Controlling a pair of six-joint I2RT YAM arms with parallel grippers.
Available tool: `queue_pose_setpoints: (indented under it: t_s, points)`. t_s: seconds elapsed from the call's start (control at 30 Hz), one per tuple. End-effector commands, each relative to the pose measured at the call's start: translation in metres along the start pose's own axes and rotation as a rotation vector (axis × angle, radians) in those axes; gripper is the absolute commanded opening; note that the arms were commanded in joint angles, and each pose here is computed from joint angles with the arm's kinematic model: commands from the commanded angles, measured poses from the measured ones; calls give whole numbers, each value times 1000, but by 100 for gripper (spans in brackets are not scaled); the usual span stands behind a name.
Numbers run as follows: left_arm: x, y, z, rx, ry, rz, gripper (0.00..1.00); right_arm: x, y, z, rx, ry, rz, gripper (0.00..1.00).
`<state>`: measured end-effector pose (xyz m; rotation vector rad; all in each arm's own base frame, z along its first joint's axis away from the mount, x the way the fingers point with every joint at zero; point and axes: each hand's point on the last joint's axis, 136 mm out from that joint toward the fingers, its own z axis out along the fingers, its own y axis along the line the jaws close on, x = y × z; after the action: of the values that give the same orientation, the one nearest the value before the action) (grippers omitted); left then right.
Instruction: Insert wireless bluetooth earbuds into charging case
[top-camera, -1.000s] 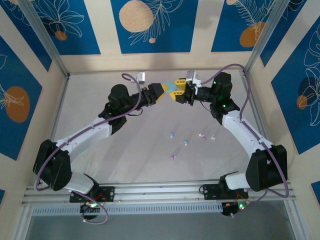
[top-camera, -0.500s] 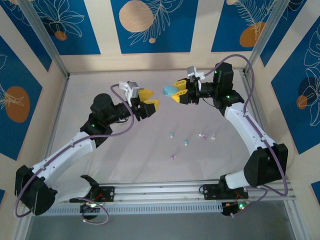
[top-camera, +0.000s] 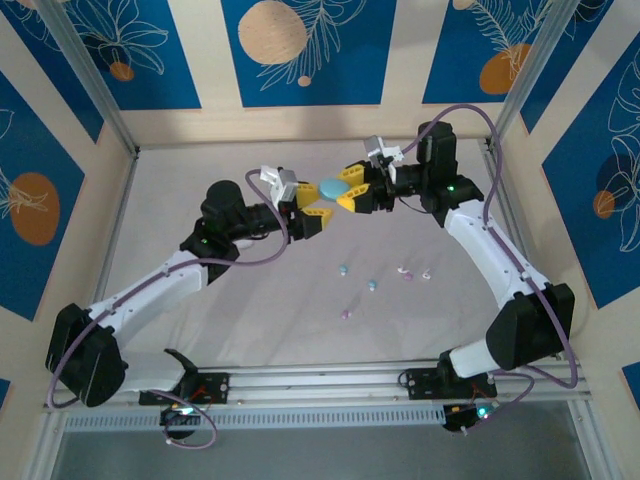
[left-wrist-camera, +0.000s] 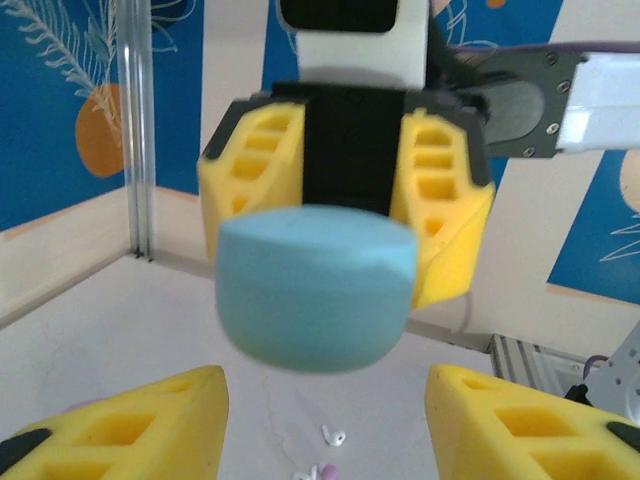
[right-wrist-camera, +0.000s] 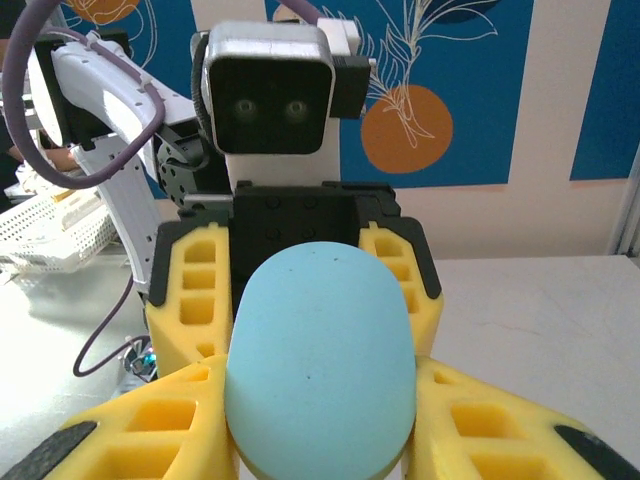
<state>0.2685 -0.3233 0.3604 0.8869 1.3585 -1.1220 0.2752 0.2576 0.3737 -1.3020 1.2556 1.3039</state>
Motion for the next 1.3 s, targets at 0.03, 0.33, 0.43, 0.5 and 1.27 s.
queue_pose_setpoints:
  t_s: [0.03, 0.33, 0.43, 0.5, 1.27]
  points:
    - [-31, -18, 0, 80, -85, 45, 52, -4, 6, 1, -31, 0, -13, 32]
    - [-35, -15, 1, 65, -102, 35, 50, -6, 12, 1, -70, -7, -17, 32]
    - [-36, -14, 0, 53, -113, 42, 53, -6, 14, 1, -75, -7, -18, 32]
    - [-36, -13, 0, 42, -114, 47, 58, -6, 15, 1, -77, -6, -18, 32]
    - [-28, -17, 7, 80, -54, 42, 52, -7, 10, 2, -49, -2, -12, 33]
